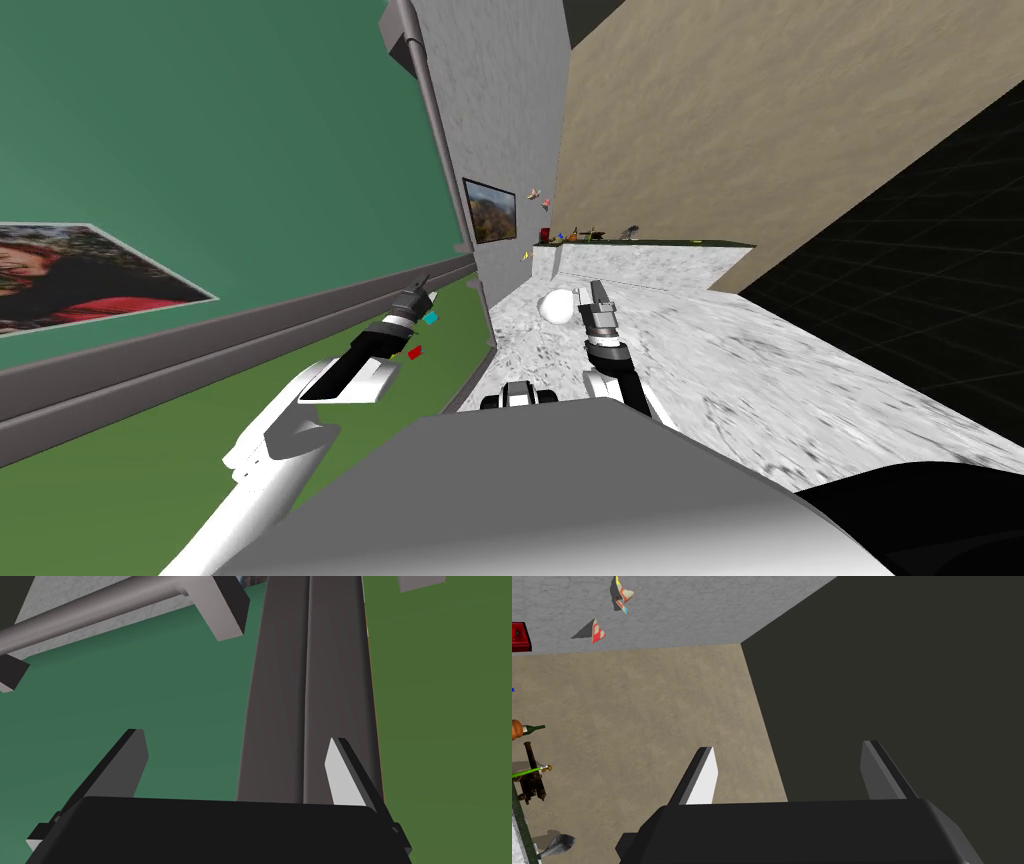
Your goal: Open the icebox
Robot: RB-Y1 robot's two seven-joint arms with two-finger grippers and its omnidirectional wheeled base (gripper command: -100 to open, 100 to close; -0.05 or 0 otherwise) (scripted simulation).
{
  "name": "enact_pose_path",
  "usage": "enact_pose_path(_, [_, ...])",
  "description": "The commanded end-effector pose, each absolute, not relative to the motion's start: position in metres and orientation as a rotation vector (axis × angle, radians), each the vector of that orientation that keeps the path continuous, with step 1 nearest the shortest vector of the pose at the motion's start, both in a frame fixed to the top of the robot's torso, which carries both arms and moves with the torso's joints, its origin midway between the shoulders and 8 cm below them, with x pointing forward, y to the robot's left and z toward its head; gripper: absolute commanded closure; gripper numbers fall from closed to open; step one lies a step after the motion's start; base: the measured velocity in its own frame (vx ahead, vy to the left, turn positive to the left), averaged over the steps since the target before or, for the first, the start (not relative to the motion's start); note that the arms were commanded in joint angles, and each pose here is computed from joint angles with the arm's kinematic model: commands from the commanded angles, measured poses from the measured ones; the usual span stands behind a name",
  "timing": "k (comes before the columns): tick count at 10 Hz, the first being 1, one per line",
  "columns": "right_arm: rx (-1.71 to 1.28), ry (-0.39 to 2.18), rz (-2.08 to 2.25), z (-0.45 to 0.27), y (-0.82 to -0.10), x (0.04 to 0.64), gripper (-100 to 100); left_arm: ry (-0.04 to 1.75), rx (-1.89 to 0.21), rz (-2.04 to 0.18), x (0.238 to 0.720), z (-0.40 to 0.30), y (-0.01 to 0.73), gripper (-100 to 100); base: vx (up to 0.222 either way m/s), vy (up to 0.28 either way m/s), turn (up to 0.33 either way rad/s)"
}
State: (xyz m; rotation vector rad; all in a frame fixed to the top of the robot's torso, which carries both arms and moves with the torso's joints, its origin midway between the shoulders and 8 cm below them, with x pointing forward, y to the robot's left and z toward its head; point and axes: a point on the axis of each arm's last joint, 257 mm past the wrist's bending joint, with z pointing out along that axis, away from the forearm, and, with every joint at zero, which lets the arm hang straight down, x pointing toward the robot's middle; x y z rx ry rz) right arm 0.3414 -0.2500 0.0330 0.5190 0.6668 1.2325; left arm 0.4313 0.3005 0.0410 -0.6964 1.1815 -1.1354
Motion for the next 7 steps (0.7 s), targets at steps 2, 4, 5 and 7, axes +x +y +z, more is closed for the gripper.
enact_pose_path(2, [0.519,0.667,1.233,0.033,-0.25,0.341,0,1.232,-0.721,-1.068,0.441,0.042,0.312,-100,0.029,-0.036,-0.098])
enact_pose_path(4, [0.519,0.667,1.233,0.033,-0.25,0.341,0,1.255,-0.736,-1.029,0.445,0.043,0.319,-100,0.026,-0.03,-0.073])
enact_pose_path(5, [0.519,0.667,1.233,0.033,-0.25,0.341,0,1.26,-0.748,-1.019,0.446,0.04,0.321,-100,0.022,-0.031,-0.056])
enact_pose_path(7, [0.519,0.667,1.233,0.033,-0.25,0.341,0,1.279,-0.761,-0.979,0.45,0.041,0.328,-100,0.026,-0.036,-0.086])
